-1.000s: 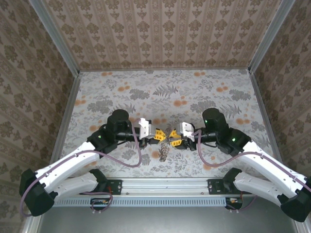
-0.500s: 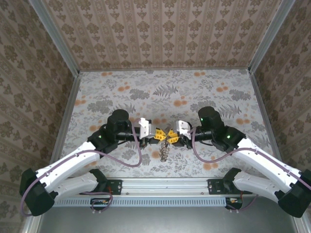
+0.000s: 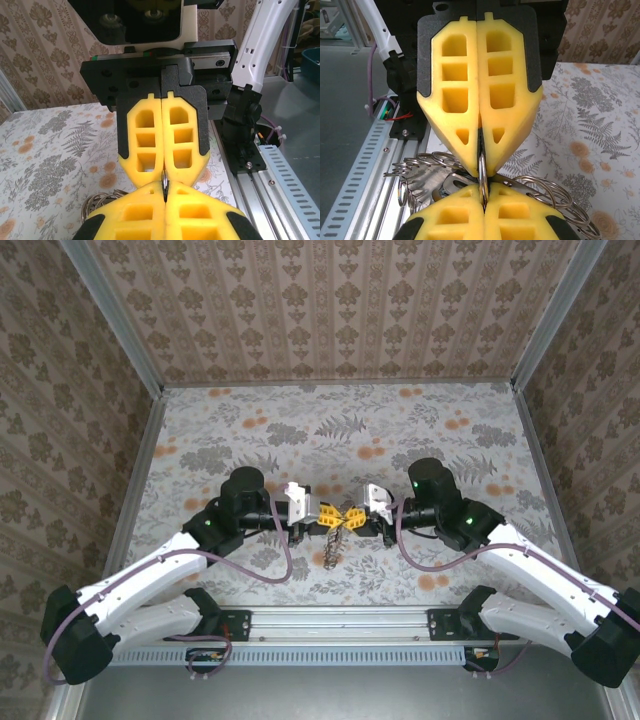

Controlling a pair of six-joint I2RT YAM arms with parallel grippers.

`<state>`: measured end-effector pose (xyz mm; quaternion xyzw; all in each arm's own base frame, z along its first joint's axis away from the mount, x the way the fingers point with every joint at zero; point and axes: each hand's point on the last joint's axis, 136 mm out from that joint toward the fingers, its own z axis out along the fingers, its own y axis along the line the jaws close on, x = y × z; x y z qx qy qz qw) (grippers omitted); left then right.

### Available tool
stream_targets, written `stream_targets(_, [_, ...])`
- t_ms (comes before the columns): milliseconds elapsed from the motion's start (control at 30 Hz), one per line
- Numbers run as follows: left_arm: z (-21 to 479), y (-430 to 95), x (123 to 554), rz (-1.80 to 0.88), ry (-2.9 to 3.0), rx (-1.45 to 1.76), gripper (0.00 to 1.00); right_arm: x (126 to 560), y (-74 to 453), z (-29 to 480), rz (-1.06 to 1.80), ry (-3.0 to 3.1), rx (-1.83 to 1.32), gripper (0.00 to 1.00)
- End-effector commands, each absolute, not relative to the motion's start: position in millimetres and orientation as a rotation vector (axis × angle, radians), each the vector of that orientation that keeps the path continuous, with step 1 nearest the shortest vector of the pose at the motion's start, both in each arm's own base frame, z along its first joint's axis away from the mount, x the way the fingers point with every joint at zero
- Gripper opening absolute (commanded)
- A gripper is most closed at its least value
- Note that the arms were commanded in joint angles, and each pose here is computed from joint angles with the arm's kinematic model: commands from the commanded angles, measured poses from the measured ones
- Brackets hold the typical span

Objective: Put the keys on the keyring

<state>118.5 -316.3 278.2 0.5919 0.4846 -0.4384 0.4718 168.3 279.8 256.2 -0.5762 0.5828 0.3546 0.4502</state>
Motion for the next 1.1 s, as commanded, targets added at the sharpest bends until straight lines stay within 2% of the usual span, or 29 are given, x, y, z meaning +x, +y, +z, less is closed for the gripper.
stream_targets(0, [271.0, -311.5, 121.7, -1.006, 1.243, 1.472, 0.07, 167.7, 279.5, 265.0, 0.848, 1.404, -1.44, 0.0])
stream_targets(67, [260.0, -304.5, 124.4, -0.939, 1.308, 1.508, 0.11, 168.2, 275.8, 260.5, 0.809, 1.435, -1.465, 0.0])
stream_targets(133, [251.2, -298.9, 128.5, -0.88, 1.365, 1.526, 0.21, 169.6, 272.7, 255.8, 0.771, 1.472, -1.485, 0.0])
stream_targets(367, [249.3, -298.9, 126.9, -0.895, 1.4, 1.53, 0.28, 168.4, 274.3, 230.1, 0.67, 1.572, -1.609, 0.0])
stream_targets(633, [263.8, -307.1, 117.6, -0.972, 1.349, 1.539, 0.29, 166.9, 284.9, 226.6, 0.686, 1.577, -1.626, 0.0])
stream_targets(1067, [249.8, -314.6, 115.6, -0.997, 1.402, 1.581, 0.28, 165.5, 289.4, 236.3, 0.716, 1.537, -1.602, 0.0])
